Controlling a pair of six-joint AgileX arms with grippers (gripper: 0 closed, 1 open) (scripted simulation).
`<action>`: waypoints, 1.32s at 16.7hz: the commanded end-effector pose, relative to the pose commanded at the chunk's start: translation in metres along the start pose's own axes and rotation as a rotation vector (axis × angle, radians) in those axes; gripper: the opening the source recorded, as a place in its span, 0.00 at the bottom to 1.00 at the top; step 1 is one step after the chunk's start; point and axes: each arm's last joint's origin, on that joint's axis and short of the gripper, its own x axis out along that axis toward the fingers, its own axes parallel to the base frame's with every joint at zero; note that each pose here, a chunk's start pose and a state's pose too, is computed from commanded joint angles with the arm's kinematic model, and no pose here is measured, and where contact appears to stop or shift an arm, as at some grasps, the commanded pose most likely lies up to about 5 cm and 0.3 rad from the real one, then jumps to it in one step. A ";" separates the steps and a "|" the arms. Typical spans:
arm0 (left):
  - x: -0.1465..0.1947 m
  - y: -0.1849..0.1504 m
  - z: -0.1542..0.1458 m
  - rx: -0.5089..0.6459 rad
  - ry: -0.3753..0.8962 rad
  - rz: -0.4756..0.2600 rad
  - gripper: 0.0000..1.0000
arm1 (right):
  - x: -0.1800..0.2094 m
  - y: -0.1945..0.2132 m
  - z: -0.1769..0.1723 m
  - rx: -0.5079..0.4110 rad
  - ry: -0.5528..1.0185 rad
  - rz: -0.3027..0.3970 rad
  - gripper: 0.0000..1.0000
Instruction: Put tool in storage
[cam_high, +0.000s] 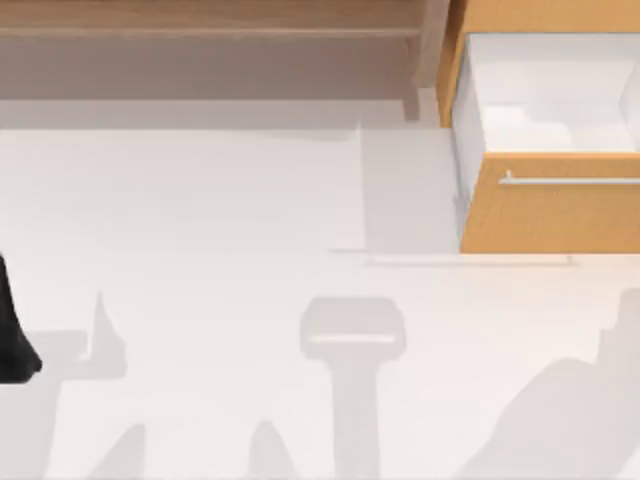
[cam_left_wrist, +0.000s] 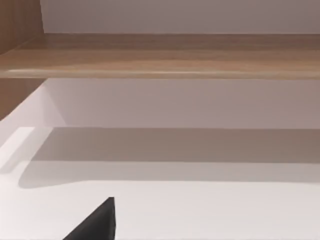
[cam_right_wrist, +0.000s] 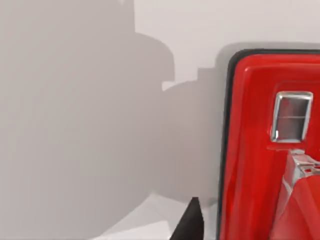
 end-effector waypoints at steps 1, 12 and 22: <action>0.000 0.000 0.000 0.000 0.000 0.000 1.00 | 0.000 0.000 0.000 0.000 0.000 0.000 0.25; 0.000 0.000 0.000 0.000 0.000 0.000 1.00 | 0.000 0.000 0.000 0.000 0.000 0.000 0.00; 0.000 0.000 0.000 0.000 0.000 0.000 1.00 | -0.031 0.000 0.000 0.001 -0.001 -0.002 0.00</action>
